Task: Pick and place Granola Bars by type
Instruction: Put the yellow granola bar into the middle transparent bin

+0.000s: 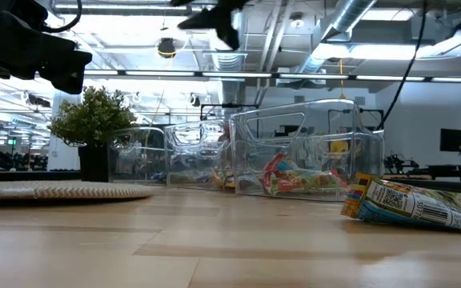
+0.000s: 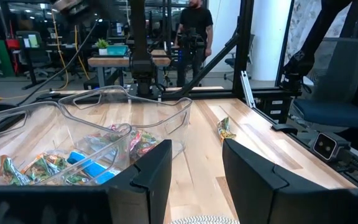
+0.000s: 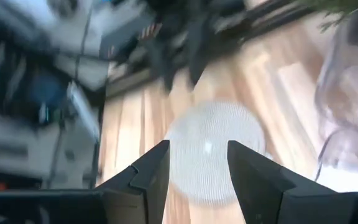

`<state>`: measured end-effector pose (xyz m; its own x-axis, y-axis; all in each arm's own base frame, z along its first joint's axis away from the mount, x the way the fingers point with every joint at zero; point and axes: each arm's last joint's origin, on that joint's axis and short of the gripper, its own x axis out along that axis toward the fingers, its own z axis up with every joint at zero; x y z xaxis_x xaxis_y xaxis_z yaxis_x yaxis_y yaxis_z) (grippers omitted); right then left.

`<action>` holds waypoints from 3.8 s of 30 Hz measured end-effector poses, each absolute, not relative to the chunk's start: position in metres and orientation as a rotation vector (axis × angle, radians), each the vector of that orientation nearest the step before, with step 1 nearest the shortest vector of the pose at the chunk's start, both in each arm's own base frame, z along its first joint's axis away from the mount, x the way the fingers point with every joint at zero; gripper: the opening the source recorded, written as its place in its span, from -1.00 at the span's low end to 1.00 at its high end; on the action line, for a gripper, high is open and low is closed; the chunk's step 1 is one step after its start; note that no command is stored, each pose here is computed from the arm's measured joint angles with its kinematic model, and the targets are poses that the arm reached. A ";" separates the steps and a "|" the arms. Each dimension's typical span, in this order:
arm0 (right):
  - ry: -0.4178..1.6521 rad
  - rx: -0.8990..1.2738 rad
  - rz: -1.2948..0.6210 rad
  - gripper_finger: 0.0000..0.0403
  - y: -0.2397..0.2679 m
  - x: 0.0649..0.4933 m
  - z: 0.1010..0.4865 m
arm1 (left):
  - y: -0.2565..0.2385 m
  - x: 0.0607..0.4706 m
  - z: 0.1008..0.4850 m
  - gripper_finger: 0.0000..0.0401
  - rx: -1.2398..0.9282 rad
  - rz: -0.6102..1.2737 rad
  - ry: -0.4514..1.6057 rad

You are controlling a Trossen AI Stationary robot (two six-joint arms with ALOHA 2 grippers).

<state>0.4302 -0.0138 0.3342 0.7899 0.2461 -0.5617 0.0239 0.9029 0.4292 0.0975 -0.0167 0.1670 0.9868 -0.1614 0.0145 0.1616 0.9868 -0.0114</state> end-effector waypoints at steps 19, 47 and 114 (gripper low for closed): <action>1.145 0.025 0.297 -0.30 0.093 0.333 0.352 | -0.017 0.097 0.167 -0.31 -0.013 -0.163 -0.014; 1.466 0.068 0.208 -0.32 0.187 0.281 0.266 | -0.017 0.097 0.167 -0.31 -0.013 -0.162 -0.014; 1.316 0.111 0.120 -0.17 0.187 0.291 0.124 | -0.017 0.099 0.166 -0.31 -0.011 -0.161 0.005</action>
